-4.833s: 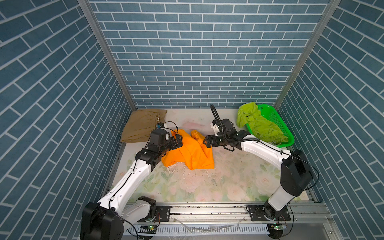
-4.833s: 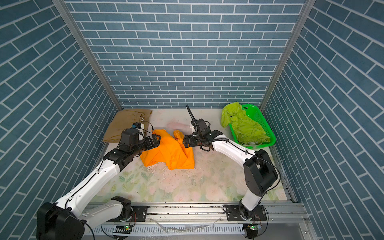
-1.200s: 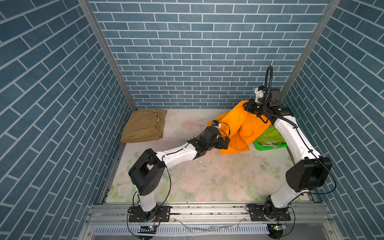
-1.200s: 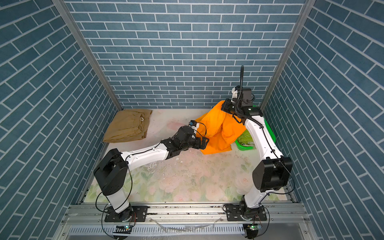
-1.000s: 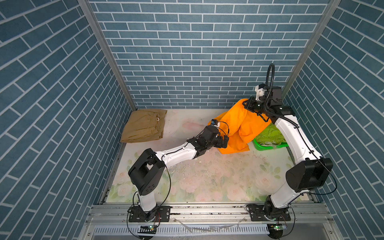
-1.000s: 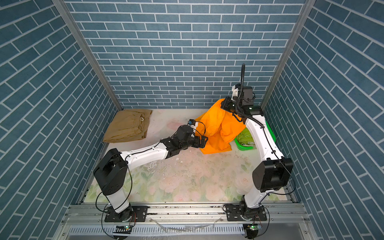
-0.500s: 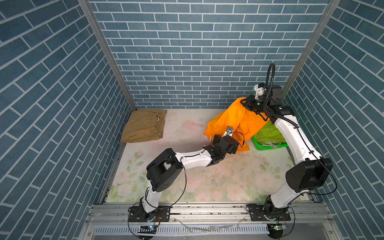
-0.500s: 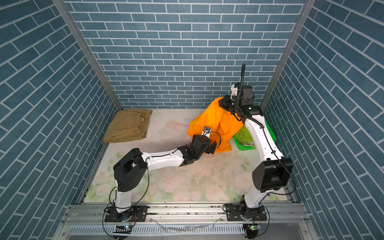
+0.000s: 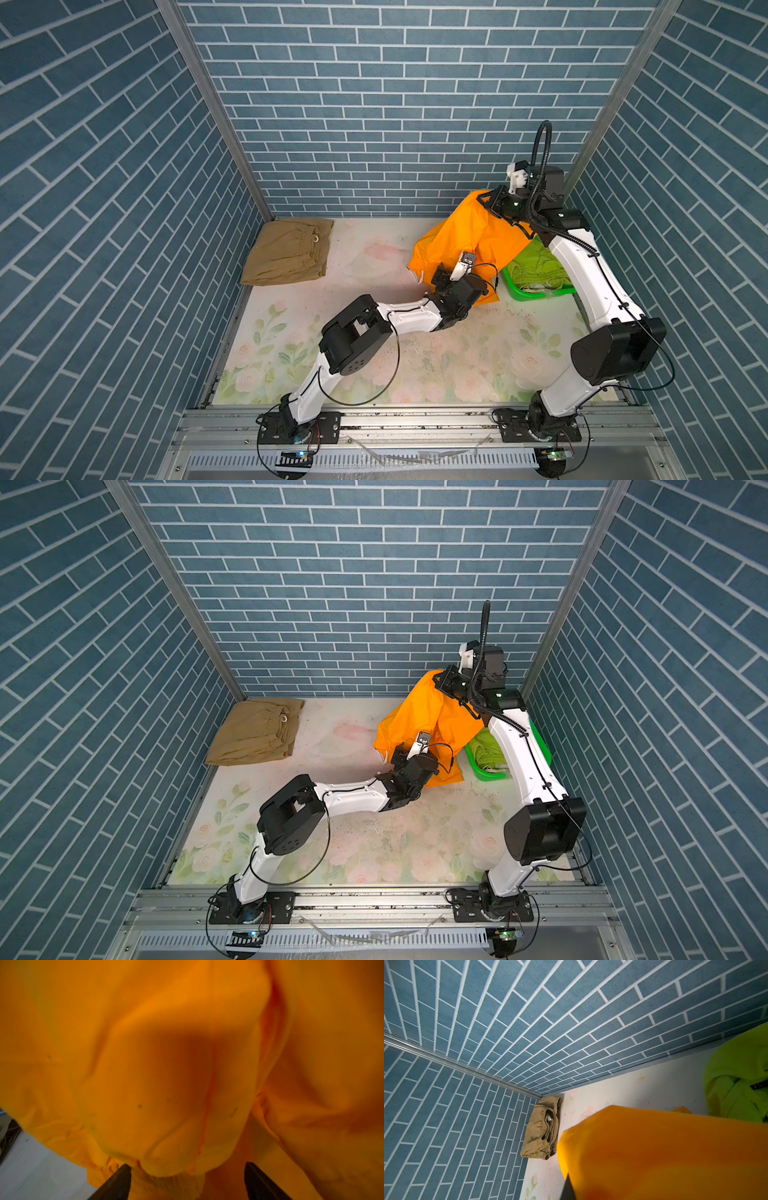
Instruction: Fold and stack the shorts
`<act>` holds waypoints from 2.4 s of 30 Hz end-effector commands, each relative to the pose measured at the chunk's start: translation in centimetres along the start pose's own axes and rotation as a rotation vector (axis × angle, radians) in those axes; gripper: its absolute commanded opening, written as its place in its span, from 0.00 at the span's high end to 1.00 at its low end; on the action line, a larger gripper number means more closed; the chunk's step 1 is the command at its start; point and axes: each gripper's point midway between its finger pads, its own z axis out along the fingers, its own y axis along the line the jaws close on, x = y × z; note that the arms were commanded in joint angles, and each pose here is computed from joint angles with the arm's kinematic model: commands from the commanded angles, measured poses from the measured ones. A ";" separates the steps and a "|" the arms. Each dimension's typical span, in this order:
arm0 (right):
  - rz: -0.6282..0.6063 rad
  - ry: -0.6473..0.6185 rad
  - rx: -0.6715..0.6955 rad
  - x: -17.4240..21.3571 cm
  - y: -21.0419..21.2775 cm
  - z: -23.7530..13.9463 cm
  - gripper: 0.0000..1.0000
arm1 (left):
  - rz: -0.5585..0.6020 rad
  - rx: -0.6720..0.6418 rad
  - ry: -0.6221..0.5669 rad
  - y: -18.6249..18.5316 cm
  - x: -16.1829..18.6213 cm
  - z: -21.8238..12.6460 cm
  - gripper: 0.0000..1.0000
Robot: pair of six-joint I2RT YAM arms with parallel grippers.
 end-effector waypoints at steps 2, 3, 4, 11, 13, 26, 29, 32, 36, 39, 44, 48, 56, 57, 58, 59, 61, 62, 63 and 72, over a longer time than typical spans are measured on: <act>-0.010 -0.047 -0.060 -1.4 2.4 -1.5 1.00 | -0.037 -0.027 0.045 2.2 0.9 2.0 0.66; -0.012 -0.048 -0.062 -1.5 2.5 -1.6 1.00 | -0.048 -0.013 0.062 2.7 1.4 2.3 0.80; -0.013 -0.045 -0.063 -1.4 2.5 -1.6 1.00 | -0.056 0.000 0.074 3.2 1.8 2.5 0.89; -0.037 -0.005 -0.026 0.0 1.3 -1.5 1.00 | -0.147 0.065 0.062 10.2 -1.2 0.9 1.00; -0.042 0.017 -0.009 0.8 0.5 -1.1 1.00 | -0.183 0.092 0.071 13.3 -2.7 0.2 1.00; -0.141 0.364 0.078 18.6 -3.8 2.3 0.73 | -0.361 -0.151 0.276 33.0 -0.7 -4.3 1.00; -0.114 0.390 0.073 20.8 -4.9 1.3 0.53 | -0.435 -0.203 0.266 36.0 1.0 -5.7 1.00; -0.122 0.378 0.120 21.4 -6.3 -0.2 0.31 | -0.471 -0.205 0.257 37.0 2.1 -6.5 1.00; -0.084 0.344 0.179 21.8 -9.1 -0.7 0.05 | -0.498 -0.187 0.260 36.6 2.9 -6.7 1.00; -0.009 0.344 0.169 22.6 -11.0 0.1 0.01 | -0.513 -0.167 0.266 36.2 3.2 -6.5 1.00; 0.068 0.394 0.124 25.0 -12.4 2.7 0.01 | -0.520 -0.152 0.268 36.0 3.0 -6.6 1.00; 0.105 0.424 0.094 27.4 -12.1 4.1 0.01 | -0.527 -0.142 0.272 35.8 3.1 -6.9 1.00; 0.191 0.363 0.071 30.3 -11.6 4.5 0.05 | -0.543 -0.133 0.284 35.5 4.0 -7.2 1.00; 0.201 0.343 0.076 30.3 -11.8 4.6 0.06 | -0.547 -0.134 0.282 35.5 4.0 -7.2 1.00; 0.210 0.328 0.087 30.2 -12.2 4.7 0.08 | -0.550 -0.132 0.282 35.4 4.0 -7.3 1.00; 0.215 0.315 0.094 30.1 -12.4 4.8 0.09 | -0.552 -0.129 0.282 35.4 4.1 -7.3 1.00; 0.218 0.286 0.111 29.7 -12.8 5.1 0.14 | -0.555 -0.123 0.278 35.3 3.9 -7.4 1.00; 0.222 0.274 0.117 29.5 -13.0 5.3 0.16 | -0.555 -0.122 0.279 35.3 3.9 -7.4 1.00; 0.226 0.261 0.118 29.3 -13.1 5.5 0.20 | -0.554 -0.117 0.279 35.2 3.9 -7.4 1.00; 0.268 0.233 0.087 28.6 -12.9 8.0 0.56 | -0.562 -0.103 0.275 35.0 3.8 -7.7 1.00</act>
